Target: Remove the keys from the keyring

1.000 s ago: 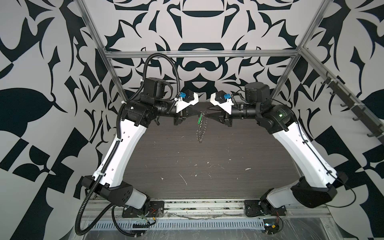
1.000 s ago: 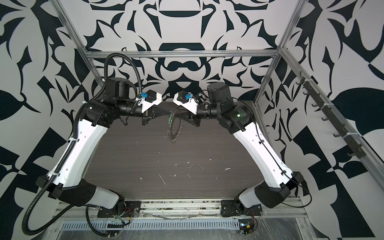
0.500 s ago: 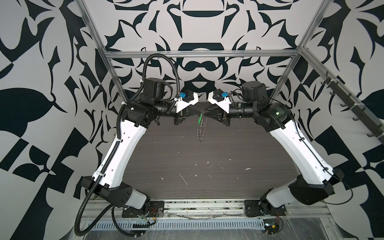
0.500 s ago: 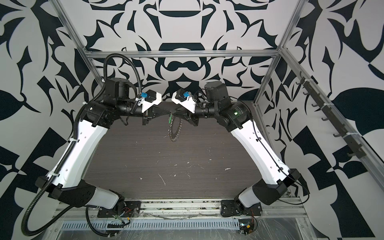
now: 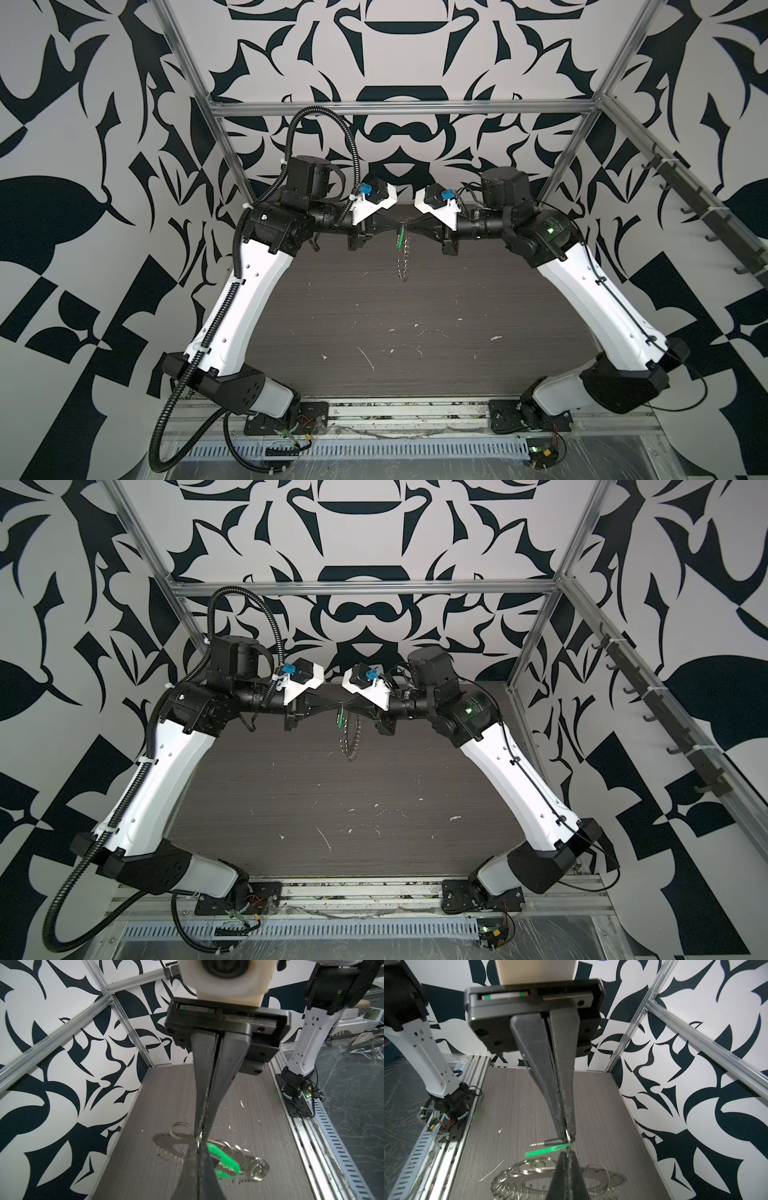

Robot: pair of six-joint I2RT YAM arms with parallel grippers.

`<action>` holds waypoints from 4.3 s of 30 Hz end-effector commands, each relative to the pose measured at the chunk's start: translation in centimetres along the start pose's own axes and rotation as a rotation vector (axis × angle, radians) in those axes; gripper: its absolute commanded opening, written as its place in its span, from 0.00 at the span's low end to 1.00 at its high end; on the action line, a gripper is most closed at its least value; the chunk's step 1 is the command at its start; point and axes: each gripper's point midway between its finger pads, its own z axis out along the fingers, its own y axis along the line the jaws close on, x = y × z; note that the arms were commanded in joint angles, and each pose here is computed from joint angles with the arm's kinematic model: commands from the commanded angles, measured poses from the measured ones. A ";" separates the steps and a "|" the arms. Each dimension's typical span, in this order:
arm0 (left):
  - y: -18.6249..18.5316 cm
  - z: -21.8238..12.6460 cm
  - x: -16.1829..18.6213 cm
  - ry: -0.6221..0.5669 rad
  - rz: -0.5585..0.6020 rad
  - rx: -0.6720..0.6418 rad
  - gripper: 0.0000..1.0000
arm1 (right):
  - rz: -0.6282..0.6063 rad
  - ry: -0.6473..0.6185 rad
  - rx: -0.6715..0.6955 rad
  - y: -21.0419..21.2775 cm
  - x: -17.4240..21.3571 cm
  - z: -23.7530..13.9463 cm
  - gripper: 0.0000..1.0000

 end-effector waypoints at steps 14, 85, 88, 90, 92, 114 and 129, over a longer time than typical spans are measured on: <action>2.4 -1.3 1.8 0.067 -0.119 -0.061 0.00 | -0.131 -0.292 0.064 1.0 -4.7 -3.3 0.00; 3.2 -1.1 1.4 0.059 -0.106 -0.106 0.00 | -0.062 0.001 -0.027 -2.9 -0.8 2.5 0.26; 3.1 -1.1 1.4 0.059 -0.107 -0.107 0.00 | -0.064 0.007 -0.030 -3.1 -0.7 2.7 0.19; 3.1 -1.2 1.3 0.059 -0.105 -0.110 0.00 | -0.065 0.004 -0.039 -3.0 -0.8 2.8 0.07; 3.2 -1.2 1.4 0.061 -0.106 -0.114 0.00 | -0.069 -0.002 -0.048 -2.8 -0.9 2.8 0.00; 3.5 -1.5 2.5 0.089 -0.151 -0.147 0.00 | -0.165 -0.400 -0.048 -0.3 -6.1 -2.8 0.00; 3.6 -1.2 0.4 -0.018 -0.160 -0.117 0.00 | -0.142 -0.606 -0.068 -1.1 -9.0 -3.6 0.00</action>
